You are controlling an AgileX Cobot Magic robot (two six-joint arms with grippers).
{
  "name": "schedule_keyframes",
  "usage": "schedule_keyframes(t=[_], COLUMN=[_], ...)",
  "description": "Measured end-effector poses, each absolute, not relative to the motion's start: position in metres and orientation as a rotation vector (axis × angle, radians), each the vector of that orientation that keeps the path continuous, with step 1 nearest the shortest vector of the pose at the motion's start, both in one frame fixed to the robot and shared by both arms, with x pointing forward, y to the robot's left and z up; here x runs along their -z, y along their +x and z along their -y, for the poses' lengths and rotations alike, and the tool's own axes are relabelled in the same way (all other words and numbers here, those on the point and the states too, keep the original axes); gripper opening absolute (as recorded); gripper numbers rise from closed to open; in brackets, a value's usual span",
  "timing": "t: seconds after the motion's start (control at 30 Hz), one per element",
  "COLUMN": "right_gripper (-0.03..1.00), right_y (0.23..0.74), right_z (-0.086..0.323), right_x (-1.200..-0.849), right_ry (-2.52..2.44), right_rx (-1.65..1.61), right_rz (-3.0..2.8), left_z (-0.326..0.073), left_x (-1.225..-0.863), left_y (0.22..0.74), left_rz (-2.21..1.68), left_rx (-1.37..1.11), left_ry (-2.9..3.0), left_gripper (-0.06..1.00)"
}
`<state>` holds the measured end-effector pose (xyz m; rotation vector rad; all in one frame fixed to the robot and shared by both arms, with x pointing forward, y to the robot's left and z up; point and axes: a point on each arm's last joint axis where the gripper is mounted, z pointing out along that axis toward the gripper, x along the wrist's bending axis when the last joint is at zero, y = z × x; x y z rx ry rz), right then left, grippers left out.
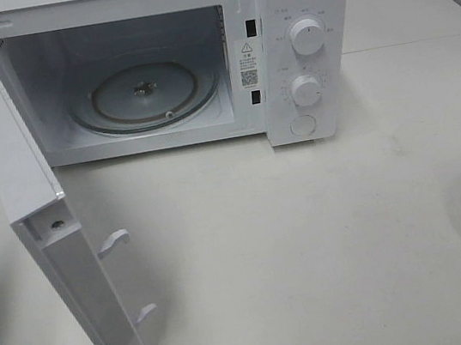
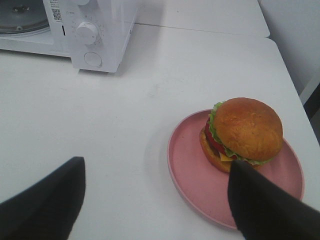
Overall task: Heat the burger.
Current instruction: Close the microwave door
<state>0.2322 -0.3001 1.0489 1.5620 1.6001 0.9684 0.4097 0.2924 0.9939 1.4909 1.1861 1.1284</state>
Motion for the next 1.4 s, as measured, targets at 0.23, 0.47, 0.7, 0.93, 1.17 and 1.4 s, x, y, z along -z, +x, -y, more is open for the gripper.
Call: schedule_keyframes(t=[0.23,0.47,0.7,0.93,1.17,1.4], right_gripper=[0.76,0.76,0.76,0.76,0.76,0.76], right_y=[0.232,0.232,0.232,0.232,0.232,0.232], right_z=[0.3,0.3,0.3,0.3,0.3,0.3], right_x=[-1.049,-1.049,-1.049,-1.049,-1.049,-1.049], right_ry=[1.562,1.562,1.562,1.562,1.562,1.562], right_rx=[-0.968,-0.968,-0.968,-0.968,-0.968,-0.968], right_rz=[-1.6,-1.6,-1.6,-1.6,-1.6,-1.6], left_z=[-0.28,-0.273,-0.247,-0.226,-0.197,-0.154], left_x=[-0.972,-0.962,-0.958,-0.954,-0.95,-0.951], left_y=[0.427,0.44,0.454,0.464,0.473,0.49], left_rz=[-1.143,-1.126,-1.08,-1.109,-1.103,-1.058], left_rx=[-0.951,-0.858,-0.755,-0.746,-0.682,-0.672], left_ry=[1.542,1.576,1.604,1.587,1.59,1.593], left_gripper=[0.0,0.0,0.0,0.0,0.0,0.0])
